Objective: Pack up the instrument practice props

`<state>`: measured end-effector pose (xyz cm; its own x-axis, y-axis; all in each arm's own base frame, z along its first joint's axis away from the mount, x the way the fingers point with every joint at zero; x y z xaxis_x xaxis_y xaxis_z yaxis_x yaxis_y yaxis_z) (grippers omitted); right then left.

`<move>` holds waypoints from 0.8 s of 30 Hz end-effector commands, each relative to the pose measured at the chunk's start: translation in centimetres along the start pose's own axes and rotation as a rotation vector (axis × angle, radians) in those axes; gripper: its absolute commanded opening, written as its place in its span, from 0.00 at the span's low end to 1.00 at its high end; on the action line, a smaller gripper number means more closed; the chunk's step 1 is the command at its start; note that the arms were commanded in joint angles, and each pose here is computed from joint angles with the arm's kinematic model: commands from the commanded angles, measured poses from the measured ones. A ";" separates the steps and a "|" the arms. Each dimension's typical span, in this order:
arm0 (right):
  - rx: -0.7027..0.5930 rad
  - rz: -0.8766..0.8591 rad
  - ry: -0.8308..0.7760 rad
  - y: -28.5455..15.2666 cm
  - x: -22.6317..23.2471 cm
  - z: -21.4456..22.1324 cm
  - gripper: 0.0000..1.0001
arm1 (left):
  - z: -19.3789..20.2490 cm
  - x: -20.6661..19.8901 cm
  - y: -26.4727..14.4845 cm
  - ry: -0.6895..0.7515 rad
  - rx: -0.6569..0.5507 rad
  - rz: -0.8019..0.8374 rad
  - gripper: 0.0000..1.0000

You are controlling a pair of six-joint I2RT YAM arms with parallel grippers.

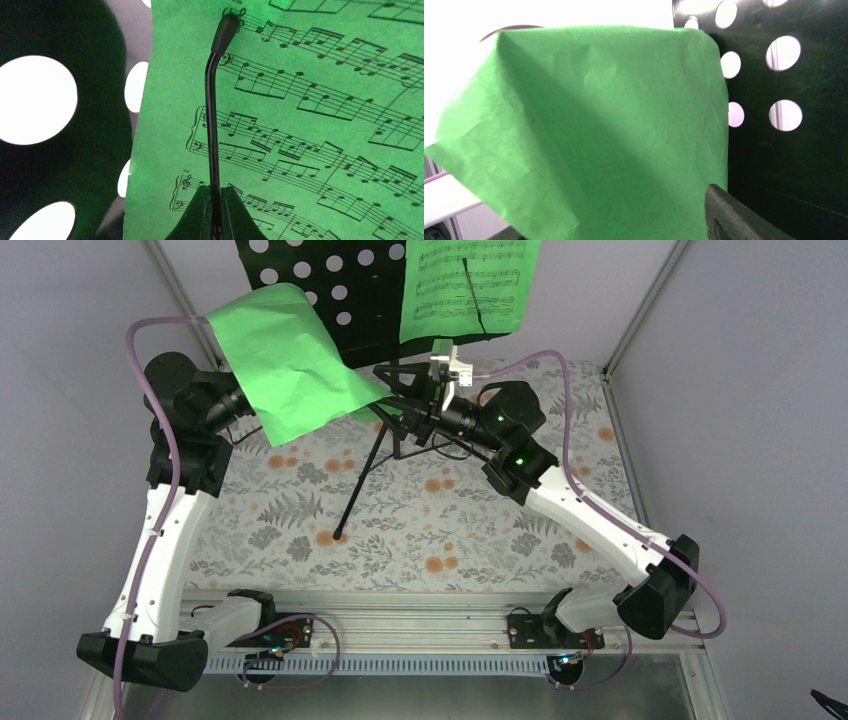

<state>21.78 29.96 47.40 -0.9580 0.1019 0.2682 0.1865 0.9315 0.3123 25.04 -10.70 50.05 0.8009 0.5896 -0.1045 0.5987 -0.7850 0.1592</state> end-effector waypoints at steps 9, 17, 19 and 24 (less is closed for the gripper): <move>-0.044 0.104 -0.155 2.9 0.8 -0.9 0.88 | 2.2 1.1 0.7 -0.086 0.084 -0.001 0.02; -0.069 0.312 -0.236 4.9 -0.5 -1.9 0.93 | 2.2 1.0 0.7 -0.090 0.084 0.012 0.02; -0.056 0.334 -0.249 5.4 -0.8 -1.8 0.76 | 2.2 0.9 0.7 -0.090 0.087 0.014 0.02; -0.062 0.323 -0.222 4.7 -0.4 -1.6 0.09 | 2.1 0.9 0.5 -0.076 0.091 0.000 0.02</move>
<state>23.63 34.26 50.24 -0.8905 0.4284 0.1535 0.4550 0.8382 0.3005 25.01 -10.86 49.97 0.8131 0.5725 -0.1054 0.5821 -0.7983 0.1543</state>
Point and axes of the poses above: each gripper's point midway between its finger pads, its own y axis out along the fingers, its own x axis along the line the jaws close on, z = x × y, the point moved 7 cm from there along -y, back along the fingers, and after that the axes turned 8 degrees about y, right-handed, at the moved point
